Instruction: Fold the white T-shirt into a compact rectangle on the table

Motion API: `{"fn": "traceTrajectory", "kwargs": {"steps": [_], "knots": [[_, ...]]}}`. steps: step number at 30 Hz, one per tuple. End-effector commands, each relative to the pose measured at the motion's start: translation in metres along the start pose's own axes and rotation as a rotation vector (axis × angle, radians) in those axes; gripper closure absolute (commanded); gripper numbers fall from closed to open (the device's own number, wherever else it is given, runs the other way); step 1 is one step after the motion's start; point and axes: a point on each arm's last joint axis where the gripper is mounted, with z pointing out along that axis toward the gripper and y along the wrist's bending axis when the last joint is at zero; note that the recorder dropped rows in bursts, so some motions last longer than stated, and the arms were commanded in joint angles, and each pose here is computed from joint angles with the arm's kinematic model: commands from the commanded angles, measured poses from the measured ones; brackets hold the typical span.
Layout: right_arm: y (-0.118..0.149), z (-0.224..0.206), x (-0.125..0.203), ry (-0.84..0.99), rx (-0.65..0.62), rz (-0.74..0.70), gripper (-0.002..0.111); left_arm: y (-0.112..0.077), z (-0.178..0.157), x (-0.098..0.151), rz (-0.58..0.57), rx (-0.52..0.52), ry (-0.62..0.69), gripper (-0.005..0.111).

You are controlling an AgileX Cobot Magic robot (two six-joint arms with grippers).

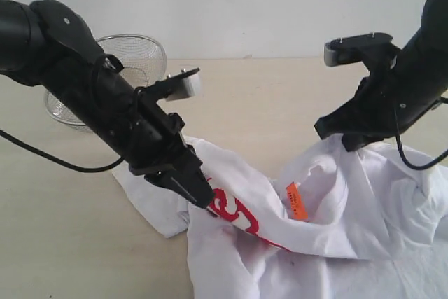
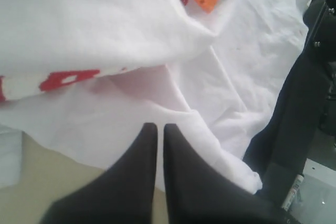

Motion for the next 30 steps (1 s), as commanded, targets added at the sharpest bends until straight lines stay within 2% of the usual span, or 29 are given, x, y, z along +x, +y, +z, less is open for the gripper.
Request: {"fn": "traceTrajectory", "kwargs": {"steps": [1, 10, 17, 22, 26, 30], "knots": [[0.000, -0.016, -0.023, -0.116, 0.009, 0.011, 0.108, -0.012, -0.022, -0.013, 0.054, -0.050, -0.093, 0.102], [-0.008, 0.002, -0.071, -0.185, 0.029, 0.016, 0.108, -0.006, -0.034, -0.029, 0.077, -0.185, -0.187, 0.102], [-0.047, 0.038, -0.126, -0.286, 0.076, 0.092, 0.108, 0.004, -0.039, -0.034, 0.075, -0.307, -0.241, 0.102], [-0.053, 0.053, -0.160, -0.418, 0.078, 0.104, 0.108, 0.005, -0.040, -0.036, 0.076, -0.324, -0.261, 0.102], [-0.061, 0.074, -0.170, -0.441, 0.080, 0.139, 0.108, 0.009, -0.038, -0.038, 0.076, -0.340, -0.273, 0.102], [-0.077, 0.077, -0.171, -0.486, 0.087, 0.231, 0.108, 0.011, -0.035, -0.038, 0.071, -0.339, -0.267, 0.102]]}}
